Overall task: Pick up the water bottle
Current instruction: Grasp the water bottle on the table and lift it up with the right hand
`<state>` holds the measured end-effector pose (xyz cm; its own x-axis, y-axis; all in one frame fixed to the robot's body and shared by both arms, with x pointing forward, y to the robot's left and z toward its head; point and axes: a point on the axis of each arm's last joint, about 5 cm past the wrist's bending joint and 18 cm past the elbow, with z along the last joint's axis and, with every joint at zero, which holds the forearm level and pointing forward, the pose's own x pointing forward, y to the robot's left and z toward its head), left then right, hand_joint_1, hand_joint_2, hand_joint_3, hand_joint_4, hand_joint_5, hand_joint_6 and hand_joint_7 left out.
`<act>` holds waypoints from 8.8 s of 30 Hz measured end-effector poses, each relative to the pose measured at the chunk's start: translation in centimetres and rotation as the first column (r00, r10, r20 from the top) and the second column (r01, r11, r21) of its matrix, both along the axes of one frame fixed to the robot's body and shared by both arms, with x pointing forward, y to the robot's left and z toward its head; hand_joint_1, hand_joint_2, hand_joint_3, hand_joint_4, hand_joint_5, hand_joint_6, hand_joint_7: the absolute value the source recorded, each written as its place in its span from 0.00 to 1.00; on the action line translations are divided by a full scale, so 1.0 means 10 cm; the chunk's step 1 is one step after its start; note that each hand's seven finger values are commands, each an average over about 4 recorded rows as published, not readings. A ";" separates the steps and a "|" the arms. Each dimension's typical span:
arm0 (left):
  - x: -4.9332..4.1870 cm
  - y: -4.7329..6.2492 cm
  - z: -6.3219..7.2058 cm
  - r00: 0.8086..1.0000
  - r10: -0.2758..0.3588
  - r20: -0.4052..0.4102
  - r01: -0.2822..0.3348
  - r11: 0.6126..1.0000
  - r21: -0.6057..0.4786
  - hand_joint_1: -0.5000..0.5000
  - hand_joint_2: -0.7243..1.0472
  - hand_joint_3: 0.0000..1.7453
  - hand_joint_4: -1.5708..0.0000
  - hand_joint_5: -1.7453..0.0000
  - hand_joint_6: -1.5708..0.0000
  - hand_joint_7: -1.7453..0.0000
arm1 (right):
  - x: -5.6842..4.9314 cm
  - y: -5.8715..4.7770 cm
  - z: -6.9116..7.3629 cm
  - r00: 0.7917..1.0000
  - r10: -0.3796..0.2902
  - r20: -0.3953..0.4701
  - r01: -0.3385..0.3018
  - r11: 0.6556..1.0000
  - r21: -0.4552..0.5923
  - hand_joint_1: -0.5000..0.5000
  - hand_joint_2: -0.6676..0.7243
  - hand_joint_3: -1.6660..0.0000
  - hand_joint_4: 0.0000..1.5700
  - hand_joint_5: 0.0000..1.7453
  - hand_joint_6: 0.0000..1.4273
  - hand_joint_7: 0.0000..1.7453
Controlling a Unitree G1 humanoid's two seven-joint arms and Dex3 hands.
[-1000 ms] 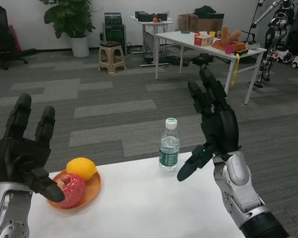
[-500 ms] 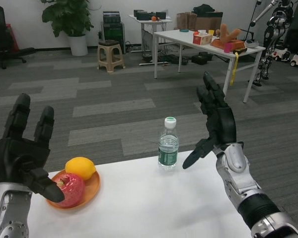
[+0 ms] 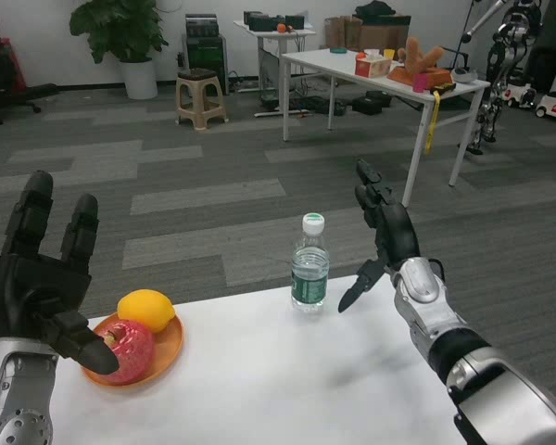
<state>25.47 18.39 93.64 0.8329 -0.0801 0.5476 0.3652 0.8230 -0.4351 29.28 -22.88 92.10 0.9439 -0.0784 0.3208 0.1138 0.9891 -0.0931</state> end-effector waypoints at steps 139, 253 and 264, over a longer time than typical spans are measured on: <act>0.003 -0.06 -0.07 0.999 -0.019 -0.026 0.019 1.000 0.000 0.00 0.00 0.04 1.00 1.00 1.00 1.00 | -0.69 0.07 -0.65 0.930 0.282 -0.235 -0.288 0.958 0.010 0.08 0.77 1.00 0.00 0.61 0.00 0.92; -0.005 -0.06 -0.08 0.999 -0.023 -0.038 0.024 1.000 0.001 0.02 0.00 0.05 1.00 1.00 1.00 1.00 | -0.50 0.17 -0.68 0.827 0.445 -0.344 -0.485 0.874 -0.035 0.08 0.82 1.00 0.00 0.00 0.00 0.40; -0.005 -0.06 -0.08 0.999 -0.023 -0.038 0.024 1.000 0.000 0.01 0.00 0.05 1.00 1.00 1.00 1.00 | -0.50 0.18 -0.68 0.823 0.450 -0.346 -0.491 0.871 -0.034 0.08 0.81 1.00 0.00 0.39 0.00 0.72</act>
